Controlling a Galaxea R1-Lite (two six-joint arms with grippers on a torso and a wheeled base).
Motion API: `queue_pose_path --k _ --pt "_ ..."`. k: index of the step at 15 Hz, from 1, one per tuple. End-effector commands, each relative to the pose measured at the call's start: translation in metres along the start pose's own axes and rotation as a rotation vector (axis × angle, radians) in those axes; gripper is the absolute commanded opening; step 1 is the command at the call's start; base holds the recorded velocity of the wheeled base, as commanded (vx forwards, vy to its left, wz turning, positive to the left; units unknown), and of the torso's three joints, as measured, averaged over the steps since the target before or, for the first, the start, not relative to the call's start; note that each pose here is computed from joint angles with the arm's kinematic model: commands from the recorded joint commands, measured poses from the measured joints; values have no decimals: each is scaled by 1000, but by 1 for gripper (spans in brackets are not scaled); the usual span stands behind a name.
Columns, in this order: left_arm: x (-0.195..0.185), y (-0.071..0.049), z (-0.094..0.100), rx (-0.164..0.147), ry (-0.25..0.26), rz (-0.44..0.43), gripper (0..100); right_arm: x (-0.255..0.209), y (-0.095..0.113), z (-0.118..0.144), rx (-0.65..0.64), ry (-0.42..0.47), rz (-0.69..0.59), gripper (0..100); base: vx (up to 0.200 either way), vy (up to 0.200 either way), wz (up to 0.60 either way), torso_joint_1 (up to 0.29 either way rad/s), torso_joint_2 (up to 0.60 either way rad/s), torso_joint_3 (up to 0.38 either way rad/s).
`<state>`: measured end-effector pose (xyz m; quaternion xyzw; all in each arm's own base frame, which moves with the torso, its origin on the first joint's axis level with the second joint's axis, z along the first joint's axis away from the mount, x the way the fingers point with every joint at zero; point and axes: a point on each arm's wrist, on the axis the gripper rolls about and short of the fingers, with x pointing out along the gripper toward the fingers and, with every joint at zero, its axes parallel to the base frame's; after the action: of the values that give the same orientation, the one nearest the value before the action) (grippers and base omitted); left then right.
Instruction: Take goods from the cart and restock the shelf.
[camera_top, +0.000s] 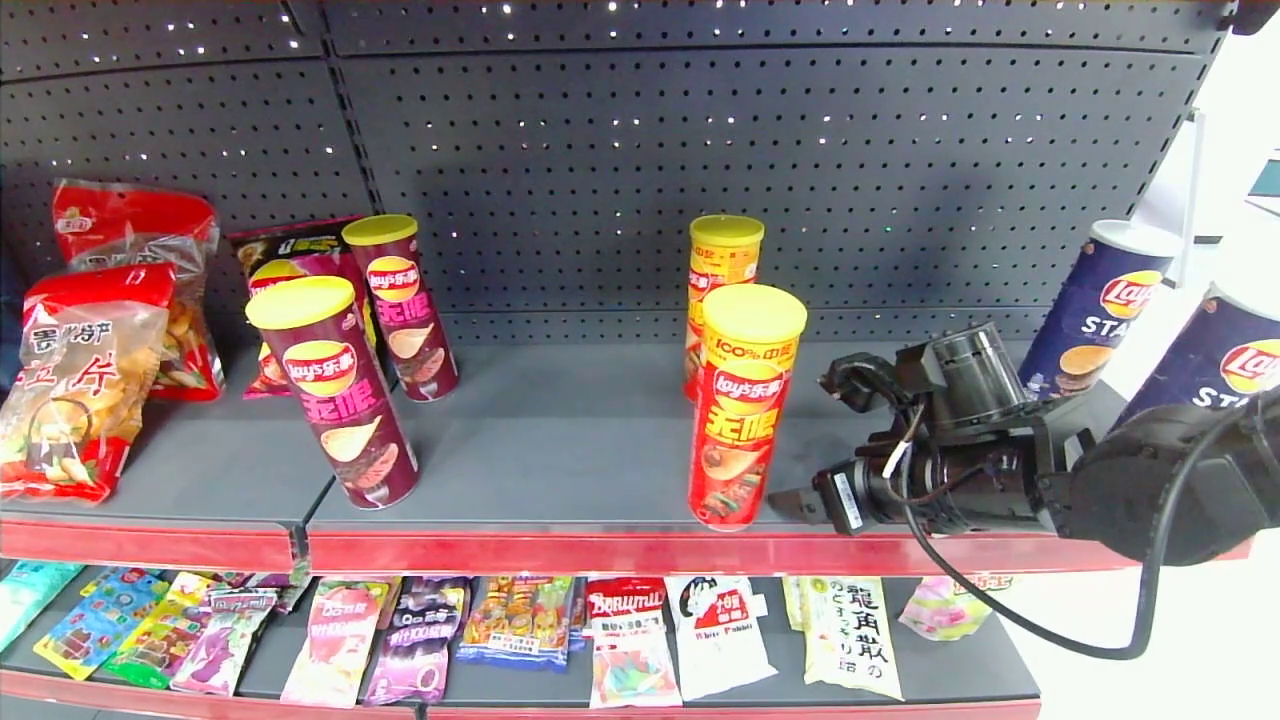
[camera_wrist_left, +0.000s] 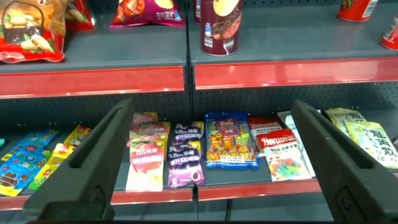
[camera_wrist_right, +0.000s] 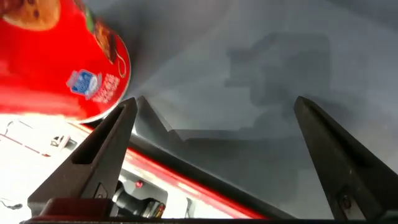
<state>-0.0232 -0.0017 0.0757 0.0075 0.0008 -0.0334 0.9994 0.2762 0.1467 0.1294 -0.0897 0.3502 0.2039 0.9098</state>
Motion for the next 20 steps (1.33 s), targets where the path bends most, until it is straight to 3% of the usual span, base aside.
queue_pose_path --k 1,20 --pt "0 0 0 -1 1 1 100 4 4 1 -8 4 9 100 0 0 0 0 0 0" --pt "0 0 0 -1 1 1 100 5 10 6 -24 -9 22 100 0 0 0 0 0 0"
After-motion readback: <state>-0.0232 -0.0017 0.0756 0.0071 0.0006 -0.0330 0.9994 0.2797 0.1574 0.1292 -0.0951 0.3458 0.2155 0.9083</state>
